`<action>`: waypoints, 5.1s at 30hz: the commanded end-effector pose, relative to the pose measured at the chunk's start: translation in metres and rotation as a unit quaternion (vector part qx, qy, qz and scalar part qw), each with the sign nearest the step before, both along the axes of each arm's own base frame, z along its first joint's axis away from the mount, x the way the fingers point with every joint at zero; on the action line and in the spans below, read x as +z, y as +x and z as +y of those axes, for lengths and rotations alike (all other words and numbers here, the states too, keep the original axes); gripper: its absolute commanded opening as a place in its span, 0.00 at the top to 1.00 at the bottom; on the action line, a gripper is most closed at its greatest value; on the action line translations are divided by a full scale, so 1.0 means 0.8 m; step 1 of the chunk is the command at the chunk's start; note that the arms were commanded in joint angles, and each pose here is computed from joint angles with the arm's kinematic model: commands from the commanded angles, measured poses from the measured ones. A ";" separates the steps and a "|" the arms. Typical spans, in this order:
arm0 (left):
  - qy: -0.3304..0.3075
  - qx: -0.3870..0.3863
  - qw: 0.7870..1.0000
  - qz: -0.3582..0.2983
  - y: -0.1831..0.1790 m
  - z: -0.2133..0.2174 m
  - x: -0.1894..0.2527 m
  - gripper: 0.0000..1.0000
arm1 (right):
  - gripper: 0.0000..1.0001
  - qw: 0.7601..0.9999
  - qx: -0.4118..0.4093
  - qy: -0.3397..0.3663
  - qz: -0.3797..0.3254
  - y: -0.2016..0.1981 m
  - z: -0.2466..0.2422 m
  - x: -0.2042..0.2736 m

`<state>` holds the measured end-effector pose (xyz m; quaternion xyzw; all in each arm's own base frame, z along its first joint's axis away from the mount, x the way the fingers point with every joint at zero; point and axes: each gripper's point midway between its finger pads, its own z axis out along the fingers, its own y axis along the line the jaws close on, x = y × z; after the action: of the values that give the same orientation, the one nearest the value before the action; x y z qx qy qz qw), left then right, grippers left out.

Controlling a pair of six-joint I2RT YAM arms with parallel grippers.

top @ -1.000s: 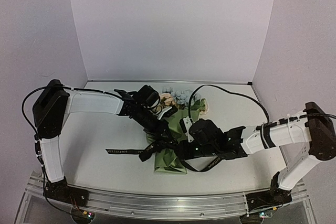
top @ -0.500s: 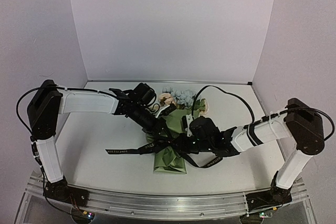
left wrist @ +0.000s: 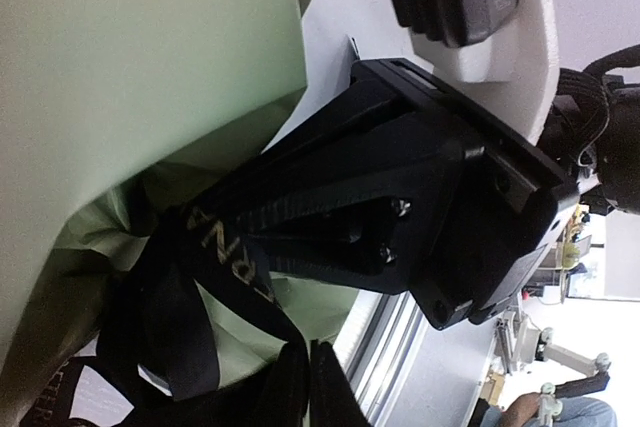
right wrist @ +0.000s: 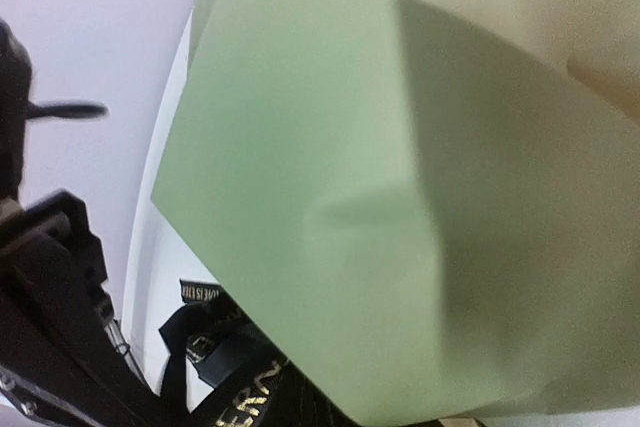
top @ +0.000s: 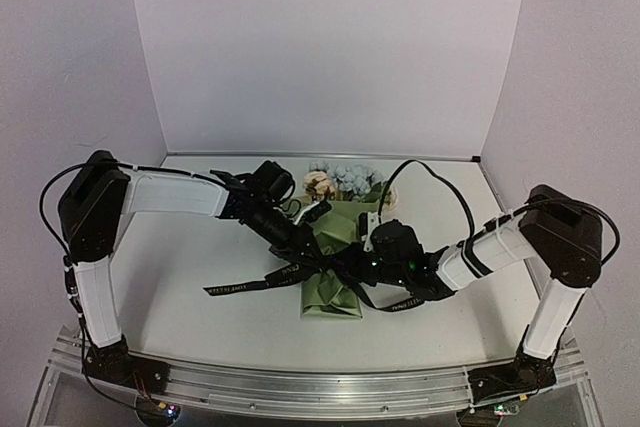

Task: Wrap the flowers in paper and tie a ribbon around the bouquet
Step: Cross the half-tied ribbon over the folded bouquet.

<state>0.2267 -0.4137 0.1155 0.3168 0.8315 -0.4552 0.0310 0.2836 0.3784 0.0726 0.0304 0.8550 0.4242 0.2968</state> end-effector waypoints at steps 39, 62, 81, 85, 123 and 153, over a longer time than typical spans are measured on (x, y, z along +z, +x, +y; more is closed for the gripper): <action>0.035 0.039 0.992 -0.119 0.080 0.012 0.044 0.81 | 1.00 0.998 0.007 0.050 -0.022 0.019 0.020 0.021; 0.093 0.034 0.991 -0.090 0.060 0.038 -0.011 0.58 | 1.00 0.999 0.013 0.035 -0.010 0.011 0.019 0.013; 0.029 0.029 0.997 -0.070 0.043 -0.006 0.015 1.00 | 1.00 1.000 0.005 0.012 -0.022 -0.004 -0.013 0.025; -0.004 0.040 0.997 -0.061 0.043 -0.020 0.034 1.00 | 1.00 1.000 0.004 0.001 0.000 -0.011 -0.025 0.030; 0.005 0.042 0.998 -0.039 0.031 0.012 0.059 1.00 | 1.00 0.982 -0.145 0.121 0.007 0.067 -0.016 0.042; -0.010 0.058 0.998 0.001 0.084 -0.066 0.044 1.00 | 1.00 0.981 -0.129 -0.026 0.145 -0.020 -0.126 0.047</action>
<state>0.2886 -0.4626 0.1306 0.2587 0.8583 -0.4403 0.0509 0.2811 0.2759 0.1180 0.1554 0.8797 0.3622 0.2661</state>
